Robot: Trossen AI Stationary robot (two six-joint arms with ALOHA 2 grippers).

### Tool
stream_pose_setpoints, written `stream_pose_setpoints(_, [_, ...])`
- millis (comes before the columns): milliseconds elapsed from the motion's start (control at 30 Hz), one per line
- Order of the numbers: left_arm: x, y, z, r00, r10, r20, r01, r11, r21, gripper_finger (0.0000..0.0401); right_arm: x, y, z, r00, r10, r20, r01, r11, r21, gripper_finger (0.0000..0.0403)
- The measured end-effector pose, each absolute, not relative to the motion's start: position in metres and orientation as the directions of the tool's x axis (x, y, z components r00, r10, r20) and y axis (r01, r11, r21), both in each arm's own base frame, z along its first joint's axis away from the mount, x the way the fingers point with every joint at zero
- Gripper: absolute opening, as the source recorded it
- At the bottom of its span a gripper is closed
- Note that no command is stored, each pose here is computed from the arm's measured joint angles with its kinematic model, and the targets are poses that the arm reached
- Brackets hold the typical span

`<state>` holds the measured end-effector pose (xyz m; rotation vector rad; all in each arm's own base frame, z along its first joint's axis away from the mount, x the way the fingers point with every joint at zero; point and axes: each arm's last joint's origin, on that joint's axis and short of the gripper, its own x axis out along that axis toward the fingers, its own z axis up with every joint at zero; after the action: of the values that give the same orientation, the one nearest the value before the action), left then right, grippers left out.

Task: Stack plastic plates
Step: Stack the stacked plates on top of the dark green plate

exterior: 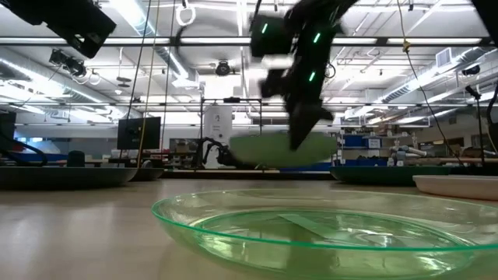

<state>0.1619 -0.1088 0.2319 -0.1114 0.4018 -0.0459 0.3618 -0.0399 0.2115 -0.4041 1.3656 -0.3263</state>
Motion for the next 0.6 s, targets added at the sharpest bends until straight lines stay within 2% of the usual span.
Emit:
stream_pose_setpoints(167, [0.156,-0.119,0.236,0.933,-0.107,-0.342,0.077,0.992,-0.1,0.0011,0.317,-0.03,0.252,0.061,-0.444,-0.894,0.186,0.885,-0.427,0.0028])
stream_pose_setpoints(267, [0.157,-0.128,0.241,0.948,-0.149,-0.282,0.141,0.989,-0.047,0.0011,0.293,-0.036,0.264,0.034,-0.498,-0.867,0.314,0.829,-0.464,0.0028])
stream_pose_setpoints(400, [0.159,-0.141,0.244,0.957,-0.199,-0.213,0.208,0.978,0.022,0.0011,0.264,-0.05,0.251,-0.034,-0.491,-0.871,0.45,0.77,-0.452,0.0028])
stream_pose_setpoints(600, [0.16,-0.15,0.236,0.945,-0.22,-0.243,0.237,0.971,0.042,0.0011,0.234,-0.07,0.219,-0.094,-0.447,-0.89,0.563,0.713,-0.418,0.0028])
